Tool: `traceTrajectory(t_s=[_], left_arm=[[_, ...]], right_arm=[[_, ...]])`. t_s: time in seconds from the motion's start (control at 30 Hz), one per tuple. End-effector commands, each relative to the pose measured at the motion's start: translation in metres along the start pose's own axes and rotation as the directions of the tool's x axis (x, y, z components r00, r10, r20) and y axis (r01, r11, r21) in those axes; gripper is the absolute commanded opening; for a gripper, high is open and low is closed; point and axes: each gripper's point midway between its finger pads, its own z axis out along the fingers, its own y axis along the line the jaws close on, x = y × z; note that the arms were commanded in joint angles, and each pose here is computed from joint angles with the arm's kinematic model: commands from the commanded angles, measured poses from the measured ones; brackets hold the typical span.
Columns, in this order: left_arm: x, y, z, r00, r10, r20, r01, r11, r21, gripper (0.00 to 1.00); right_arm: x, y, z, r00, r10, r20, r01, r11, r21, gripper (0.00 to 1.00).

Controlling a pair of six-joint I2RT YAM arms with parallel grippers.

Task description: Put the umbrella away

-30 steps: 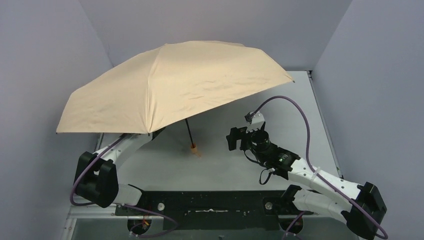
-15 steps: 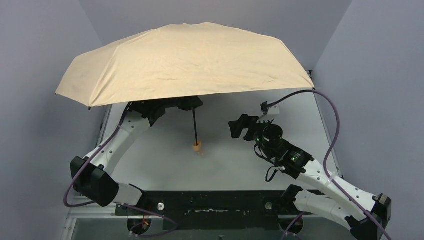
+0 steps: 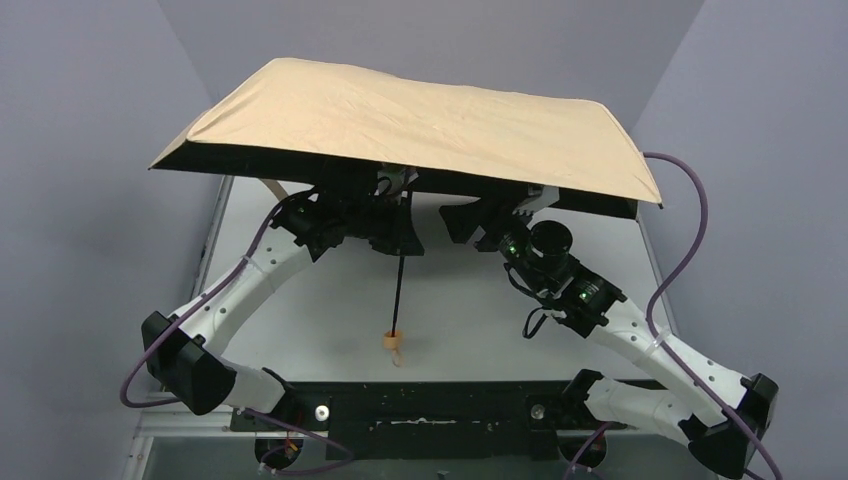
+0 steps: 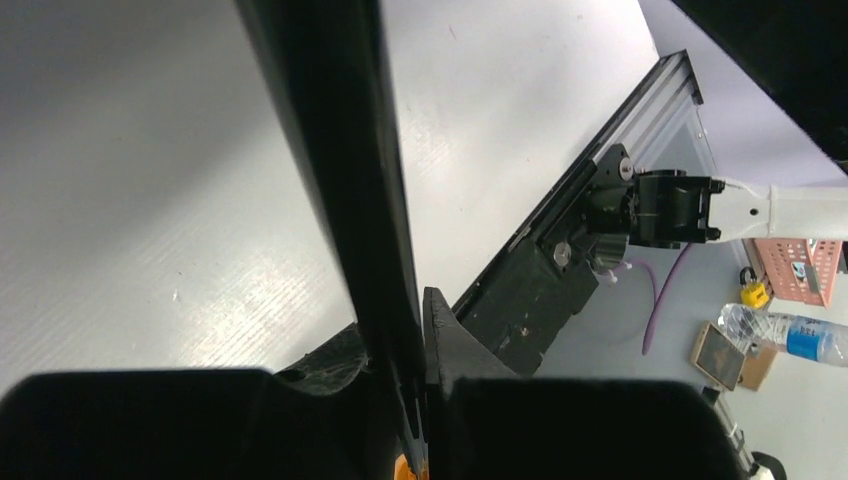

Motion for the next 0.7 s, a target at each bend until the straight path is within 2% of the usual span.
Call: traceTrajectory(t_s=[0.0,0.37,0.67], left_arm=[[-0.012,-0.037,-0.020,0.981,0.184,0.068,-0.189,0.978,0.082,0.00],[0.008,-0.054,-0.008,0.963,0.267,0.029,-0.269,0.957,0.107,0.00],[0.017,-0.055,-0.011,0.952,0.304,0.026,-0.305,0.947,0.100,0.00]], right_arm=[[-0.033,0.045,0.009,0.991,0.114,0.063,-0.103,0.982,-0.157,0.86],[-0.056,0.039,0.044,0.961,0.257,0.101,-0.240,0.958,-0.155,0.80],[-0.061,0.047,0.059,0.960,0.272,0.071,-0.253,0.946,-0.203,0.80]])
